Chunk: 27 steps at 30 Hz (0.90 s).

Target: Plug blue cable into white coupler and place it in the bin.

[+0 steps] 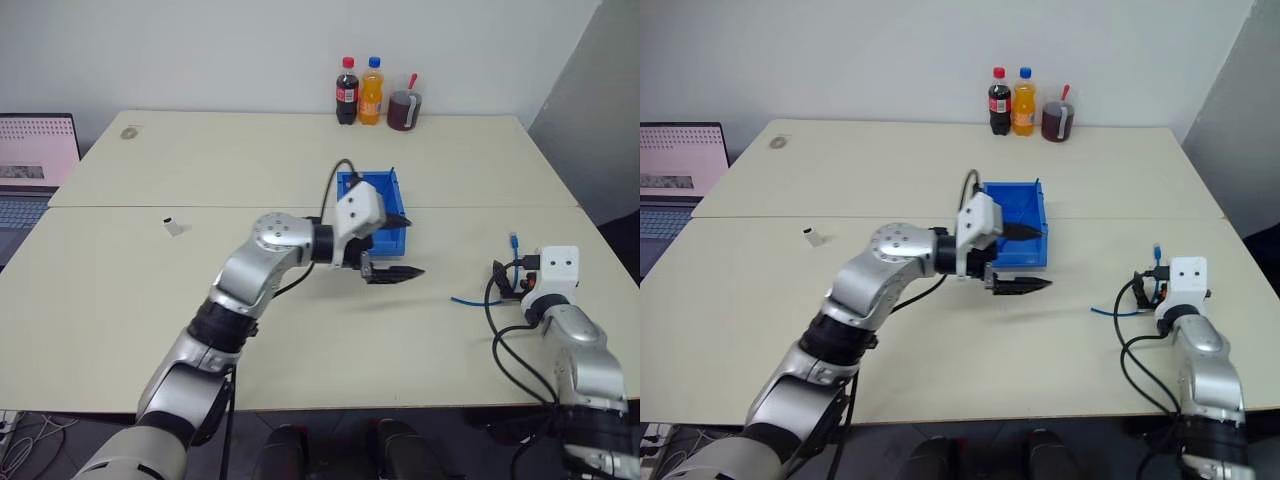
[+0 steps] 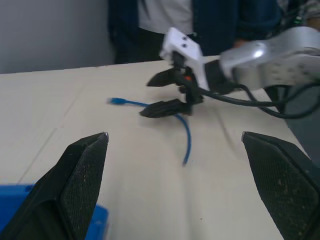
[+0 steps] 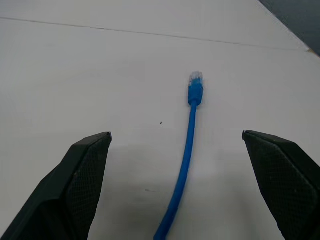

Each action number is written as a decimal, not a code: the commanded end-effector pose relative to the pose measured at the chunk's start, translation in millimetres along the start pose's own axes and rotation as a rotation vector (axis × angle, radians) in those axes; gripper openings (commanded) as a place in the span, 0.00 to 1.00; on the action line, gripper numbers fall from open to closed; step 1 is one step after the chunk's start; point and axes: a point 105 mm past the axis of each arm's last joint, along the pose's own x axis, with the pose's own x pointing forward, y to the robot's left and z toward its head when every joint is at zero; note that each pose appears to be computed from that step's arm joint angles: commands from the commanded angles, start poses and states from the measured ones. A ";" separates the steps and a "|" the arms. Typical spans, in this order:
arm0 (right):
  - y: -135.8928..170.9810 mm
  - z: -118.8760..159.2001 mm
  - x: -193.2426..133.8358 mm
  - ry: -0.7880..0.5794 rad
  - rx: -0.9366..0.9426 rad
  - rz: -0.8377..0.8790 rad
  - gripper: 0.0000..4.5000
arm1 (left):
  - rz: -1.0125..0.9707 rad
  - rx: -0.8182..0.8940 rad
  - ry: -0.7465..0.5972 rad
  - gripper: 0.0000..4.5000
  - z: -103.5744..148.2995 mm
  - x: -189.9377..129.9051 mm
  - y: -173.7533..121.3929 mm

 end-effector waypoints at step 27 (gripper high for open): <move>-30.2 -13.9 34.7 0.129 0.071 0.048 0.18 | 0.080 0.045 0.049 1.00 -18.5 -1.7 19.5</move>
